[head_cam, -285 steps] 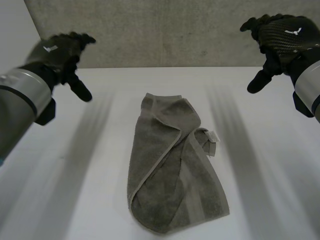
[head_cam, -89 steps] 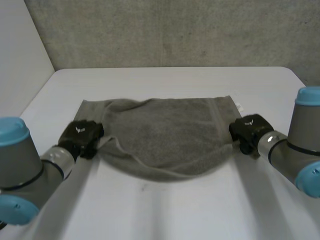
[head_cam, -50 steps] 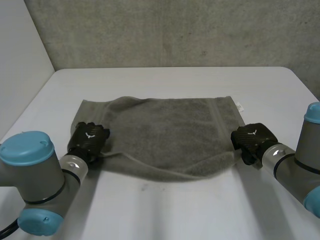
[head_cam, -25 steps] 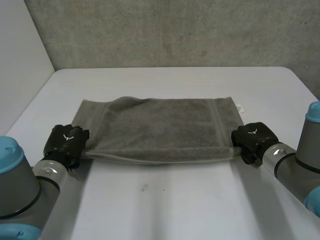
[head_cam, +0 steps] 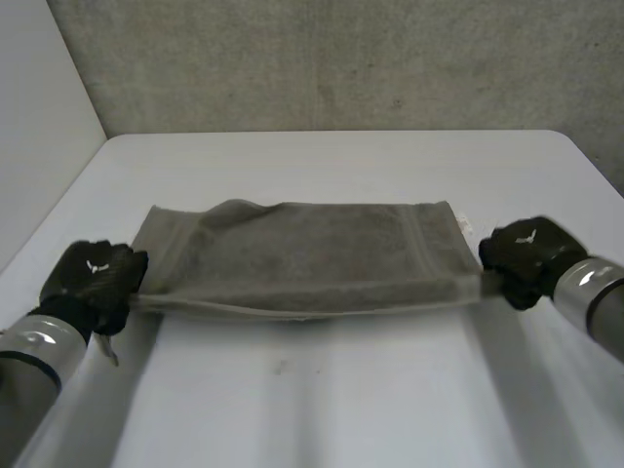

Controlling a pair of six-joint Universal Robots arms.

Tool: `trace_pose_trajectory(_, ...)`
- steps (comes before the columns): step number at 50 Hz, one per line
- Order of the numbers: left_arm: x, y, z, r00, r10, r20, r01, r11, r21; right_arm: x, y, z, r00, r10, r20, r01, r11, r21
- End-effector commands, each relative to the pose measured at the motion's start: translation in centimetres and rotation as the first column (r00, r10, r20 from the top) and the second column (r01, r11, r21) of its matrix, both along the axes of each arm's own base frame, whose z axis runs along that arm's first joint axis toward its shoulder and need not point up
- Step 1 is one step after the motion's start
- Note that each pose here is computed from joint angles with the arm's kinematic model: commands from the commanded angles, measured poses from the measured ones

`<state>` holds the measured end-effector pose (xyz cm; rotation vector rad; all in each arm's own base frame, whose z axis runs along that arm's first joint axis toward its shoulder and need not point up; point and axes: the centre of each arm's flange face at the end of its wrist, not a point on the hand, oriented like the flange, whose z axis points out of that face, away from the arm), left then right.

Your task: Fold the towel.

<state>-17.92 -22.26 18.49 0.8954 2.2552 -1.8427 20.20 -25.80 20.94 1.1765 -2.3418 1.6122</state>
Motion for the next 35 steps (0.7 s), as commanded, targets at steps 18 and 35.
trace_pose_trajectory(18,-0.8,1.3,-0.5,0.993,-0.113,-0.04,0.117,0.982,0.147,-0.1,0.1,-3.8,0.999,0.008,0.035,-0.012,0.99,0.137)
trace_pose_trajectory(35,-1.9,-8.2,-1.4,0.993,-0.115,-0.034,0.118,0.99,0.08,1.0,-6.7,-1.6,0.994,-0.008,0.105,0.017,0.996,-0.083)
